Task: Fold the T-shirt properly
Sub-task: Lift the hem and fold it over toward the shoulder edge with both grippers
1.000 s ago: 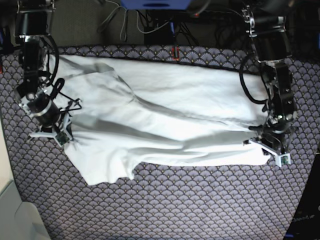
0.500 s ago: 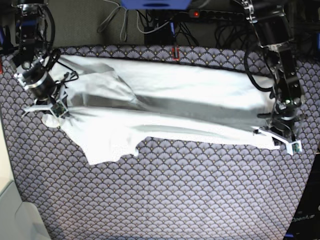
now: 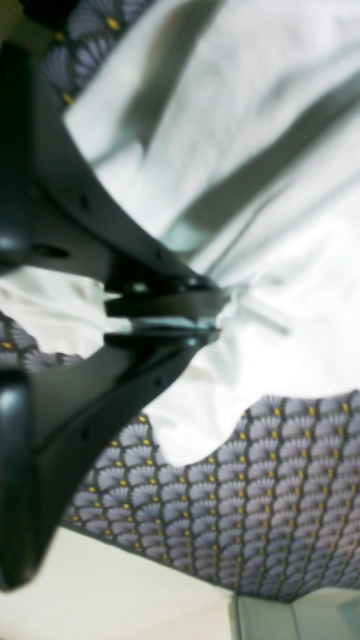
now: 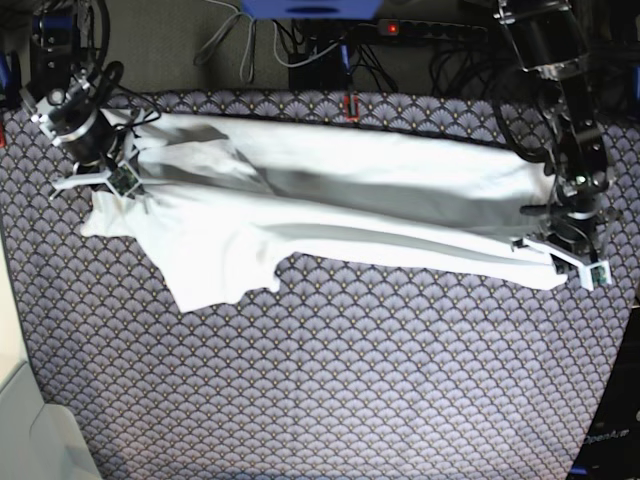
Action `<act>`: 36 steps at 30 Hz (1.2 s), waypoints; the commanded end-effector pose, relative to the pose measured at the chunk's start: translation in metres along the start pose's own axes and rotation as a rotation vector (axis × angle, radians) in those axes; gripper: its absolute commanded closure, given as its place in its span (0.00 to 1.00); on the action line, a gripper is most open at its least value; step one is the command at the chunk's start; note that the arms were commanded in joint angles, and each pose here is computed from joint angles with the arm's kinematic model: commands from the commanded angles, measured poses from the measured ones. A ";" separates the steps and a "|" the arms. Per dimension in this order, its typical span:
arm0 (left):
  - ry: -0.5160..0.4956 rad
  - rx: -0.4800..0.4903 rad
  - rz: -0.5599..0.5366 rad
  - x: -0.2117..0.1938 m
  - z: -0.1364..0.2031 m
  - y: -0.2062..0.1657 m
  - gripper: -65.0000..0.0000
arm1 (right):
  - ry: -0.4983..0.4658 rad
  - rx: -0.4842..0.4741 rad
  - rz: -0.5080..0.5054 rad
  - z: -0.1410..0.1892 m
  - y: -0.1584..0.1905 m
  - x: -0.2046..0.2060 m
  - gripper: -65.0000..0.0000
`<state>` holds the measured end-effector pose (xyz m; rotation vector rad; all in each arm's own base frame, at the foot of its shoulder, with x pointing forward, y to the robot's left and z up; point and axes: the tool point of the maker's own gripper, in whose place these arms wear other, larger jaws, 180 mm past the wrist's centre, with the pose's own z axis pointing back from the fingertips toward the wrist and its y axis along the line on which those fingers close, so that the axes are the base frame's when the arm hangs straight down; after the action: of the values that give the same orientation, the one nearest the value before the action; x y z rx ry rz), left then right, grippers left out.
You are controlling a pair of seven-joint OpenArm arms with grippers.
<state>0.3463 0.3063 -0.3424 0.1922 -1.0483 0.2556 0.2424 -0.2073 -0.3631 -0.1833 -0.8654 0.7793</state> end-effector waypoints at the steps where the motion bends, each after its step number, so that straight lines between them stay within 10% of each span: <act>1: -0.076 0.022 -0.007 0.025 0.002 0.008 0.99 | -0.031 -0.030 0.017 0.005 -0.010 0.008 1.00; 36: 0.162 0.054 -0.076 -0.080 0.025 0.036 0.98 | 0.063 0.093 -0.029 0.016 0.034 -0.051 1.00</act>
<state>0.2700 0.3143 -0.4120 0.2191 -0.8346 0.2320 0.1888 -0.2146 -0.4039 -0.0882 -0.7608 0.7748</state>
